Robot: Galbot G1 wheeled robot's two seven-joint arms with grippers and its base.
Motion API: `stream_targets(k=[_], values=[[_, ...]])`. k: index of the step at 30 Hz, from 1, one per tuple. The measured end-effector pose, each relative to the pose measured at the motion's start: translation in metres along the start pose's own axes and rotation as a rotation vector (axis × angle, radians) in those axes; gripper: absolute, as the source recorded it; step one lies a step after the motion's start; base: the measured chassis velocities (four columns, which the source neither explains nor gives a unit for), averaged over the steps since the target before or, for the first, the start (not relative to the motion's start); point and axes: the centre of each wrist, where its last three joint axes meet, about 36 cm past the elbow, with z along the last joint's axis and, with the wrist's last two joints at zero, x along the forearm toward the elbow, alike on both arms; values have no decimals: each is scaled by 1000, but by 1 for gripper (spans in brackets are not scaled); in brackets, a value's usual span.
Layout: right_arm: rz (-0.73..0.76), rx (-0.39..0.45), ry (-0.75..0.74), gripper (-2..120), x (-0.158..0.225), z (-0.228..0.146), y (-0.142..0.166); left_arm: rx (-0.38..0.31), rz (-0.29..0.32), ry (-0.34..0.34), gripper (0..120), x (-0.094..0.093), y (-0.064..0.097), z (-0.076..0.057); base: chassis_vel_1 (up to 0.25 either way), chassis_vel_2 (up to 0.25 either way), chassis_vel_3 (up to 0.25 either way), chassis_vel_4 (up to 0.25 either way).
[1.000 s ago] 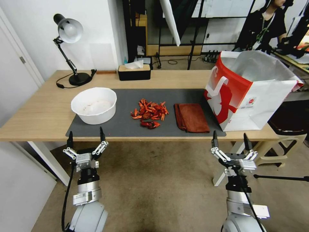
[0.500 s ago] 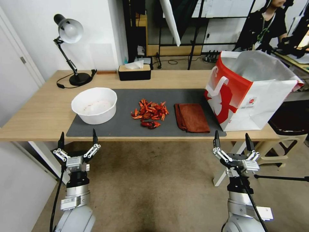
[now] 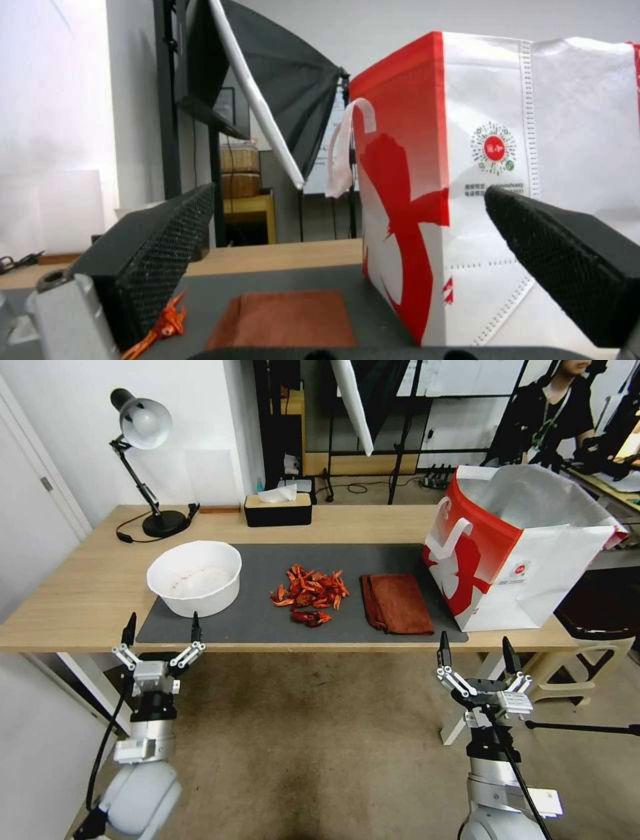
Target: Sweep shrimp from table into container with towel, then put container into takeout bag.
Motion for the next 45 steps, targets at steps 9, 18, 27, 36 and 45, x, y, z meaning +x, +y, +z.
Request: stream_targets(k=[9, 18, 27, 36, 45], values=[[1, 1, 0, 100, 1, 1, 0, -35, 35, 53, 100, -45, 39, 0, 0, 0, 0, 0], [7, 2, -3, 100, 1, 2, 0, -139, 87, 34, 100, -79, 80, 4, 0, 0, 0, 0], [13, -10, -9, 100, -1, 2, -1, -270, 183, 5, 100, -106, 125, 7, 0, 0, 0, 0], [20, -30, -11, 100, -5, 2, -2, -453, 335, -48, 100, -130, 183, 10, 0, 0, 0, 0], [24, -41, -16, 100, -8, 5, -3, -546, 475, -71, 100, -143, 217, 10, 0, 0, 0, 0]])
